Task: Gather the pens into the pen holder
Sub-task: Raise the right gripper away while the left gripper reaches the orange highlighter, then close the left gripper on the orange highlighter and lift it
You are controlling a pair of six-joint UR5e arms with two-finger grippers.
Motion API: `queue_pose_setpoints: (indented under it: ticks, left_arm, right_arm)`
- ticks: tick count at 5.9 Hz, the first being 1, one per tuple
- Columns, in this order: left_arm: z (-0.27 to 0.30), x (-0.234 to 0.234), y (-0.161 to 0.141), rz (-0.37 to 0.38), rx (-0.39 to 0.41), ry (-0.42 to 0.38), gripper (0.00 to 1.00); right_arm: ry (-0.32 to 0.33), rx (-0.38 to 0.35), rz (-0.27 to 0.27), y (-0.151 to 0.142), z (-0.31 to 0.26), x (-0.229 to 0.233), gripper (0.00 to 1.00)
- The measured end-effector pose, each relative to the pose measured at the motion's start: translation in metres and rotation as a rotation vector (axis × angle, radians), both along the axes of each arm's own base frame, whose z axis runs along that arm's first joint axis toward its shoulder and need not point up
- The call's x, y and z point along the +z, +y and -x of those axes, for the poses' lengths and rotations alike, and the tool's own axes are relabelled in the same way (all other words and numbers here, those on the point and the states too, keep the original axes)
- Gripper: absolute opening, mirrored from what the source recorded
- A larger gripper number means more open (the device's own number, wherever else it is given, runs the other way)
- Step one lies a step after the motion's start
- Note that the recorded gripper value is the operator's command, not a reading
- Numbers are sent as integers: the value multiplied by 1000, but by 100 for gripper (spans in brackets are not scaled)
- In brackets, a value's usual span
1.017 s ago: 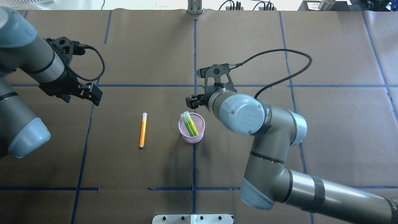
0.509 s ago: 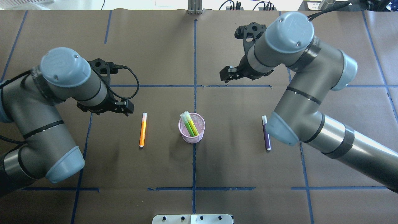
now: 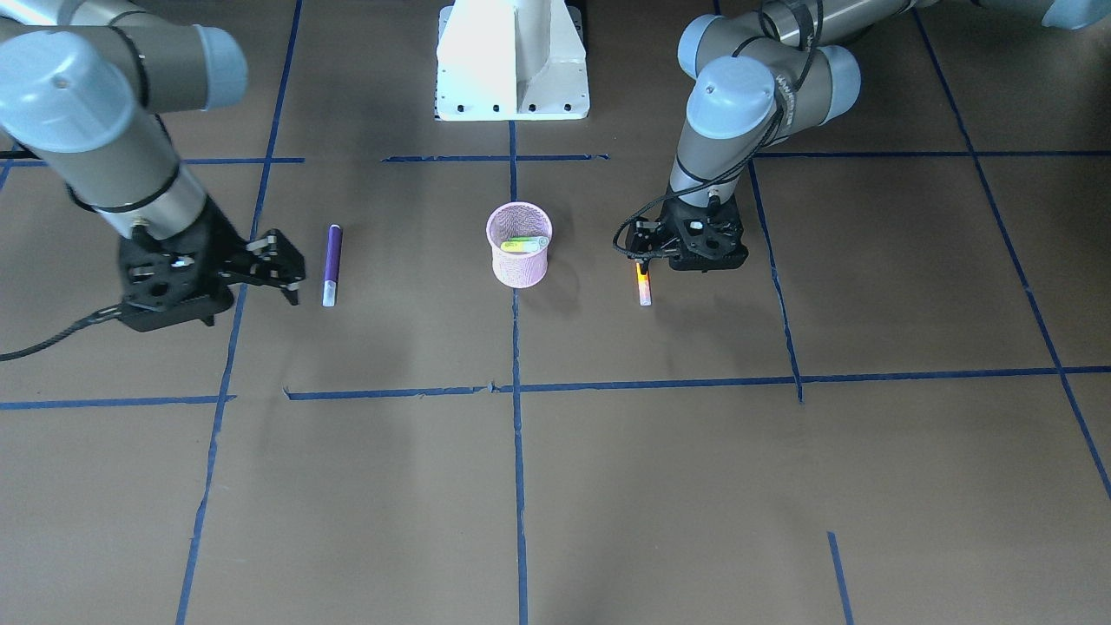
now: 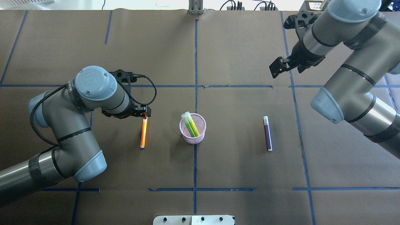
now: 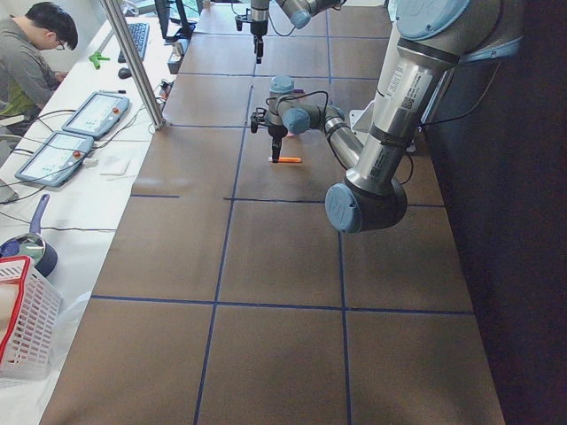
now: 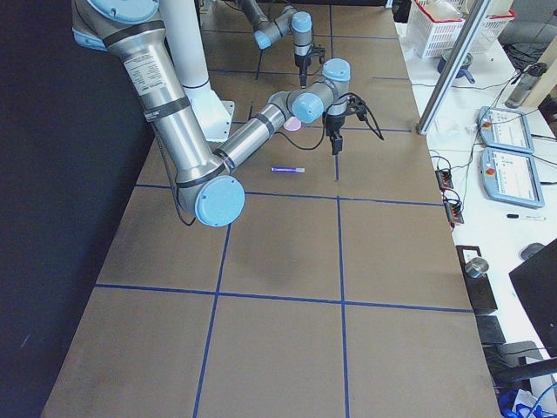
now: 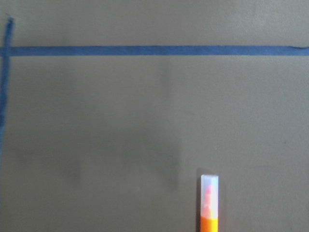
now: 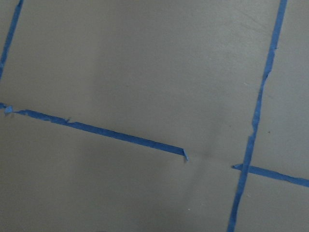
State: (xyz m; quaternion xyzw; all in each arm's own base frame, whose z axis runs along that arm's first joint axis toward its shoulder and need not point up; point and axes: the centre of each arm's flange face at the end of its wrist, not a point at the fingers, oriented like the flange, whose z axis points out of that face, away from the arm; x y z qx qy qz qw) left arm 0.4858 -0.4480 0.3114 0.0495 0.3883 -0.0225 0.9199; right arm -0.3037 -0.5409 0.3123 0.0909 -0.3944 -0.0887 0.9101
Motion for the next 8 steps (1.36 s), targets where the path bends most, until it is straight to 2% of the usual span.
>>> queue_pose_setpoints:
  ticks: [5,6,8]
  left_arm:
    - [-26,9,4,4,30,-10,65]
    - [-30,8,5,5,34,-11,60]
    - [-38,5,3,6,37,-12,42]
  right_arm:
    - [10,-22,2,3,-15,20,100]
    - [12,-22,4,4,-15,22,100]
    - [13,-23,6,4,-15,23,100]
